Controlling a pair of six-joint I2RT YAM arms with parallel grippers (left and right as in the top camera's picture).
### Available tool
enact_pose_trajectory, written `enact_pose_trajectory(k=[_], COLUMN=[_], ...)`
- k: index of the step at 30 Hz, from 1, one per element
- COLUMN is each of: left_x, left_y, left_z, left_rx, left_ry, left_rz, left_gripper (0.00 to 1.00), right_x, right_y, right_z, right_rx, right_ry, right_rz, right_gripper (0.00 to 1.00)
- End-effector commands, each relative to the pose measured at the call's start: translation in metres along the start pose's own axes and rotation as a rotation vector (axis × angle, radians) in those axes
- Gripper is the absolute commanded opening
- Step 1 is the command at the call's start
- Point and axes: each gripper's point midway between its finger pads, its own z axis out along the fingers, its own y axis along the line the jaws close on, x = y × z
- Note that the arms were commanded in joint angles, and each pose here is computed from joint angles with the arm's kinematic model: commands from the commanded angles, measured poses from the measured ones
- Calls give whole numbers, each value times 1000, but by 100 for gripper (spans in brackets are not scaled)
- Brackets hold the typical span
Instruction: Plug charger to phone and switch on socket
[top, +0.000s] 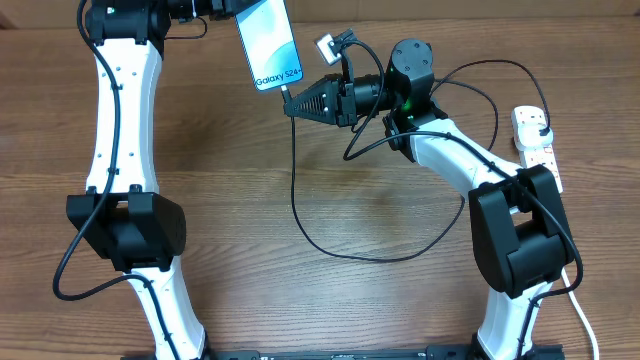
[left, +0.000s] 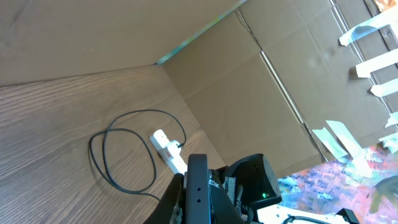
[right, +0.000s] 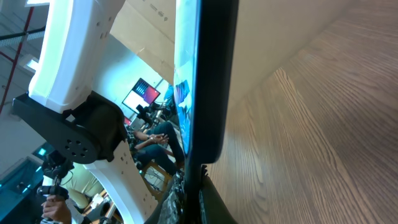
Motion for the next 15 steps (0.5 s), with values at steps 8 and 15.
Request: enact_pose_trajectory(k=[8, 15], left_x=[2, 5], left_y=[-20, -20], left_z=[6, 11], left_rx=[34, 28], left_ry=[17, 23], left_rz=[45, 44], left_gripper=[4, 4], right_x=[-8, -8], right_y=[1, 1], right_z=[-1, -1], right_rx=[5, 3], right_ry=[-15, -12], right_rz=[-24, -24], right_gripper=[4, 4])
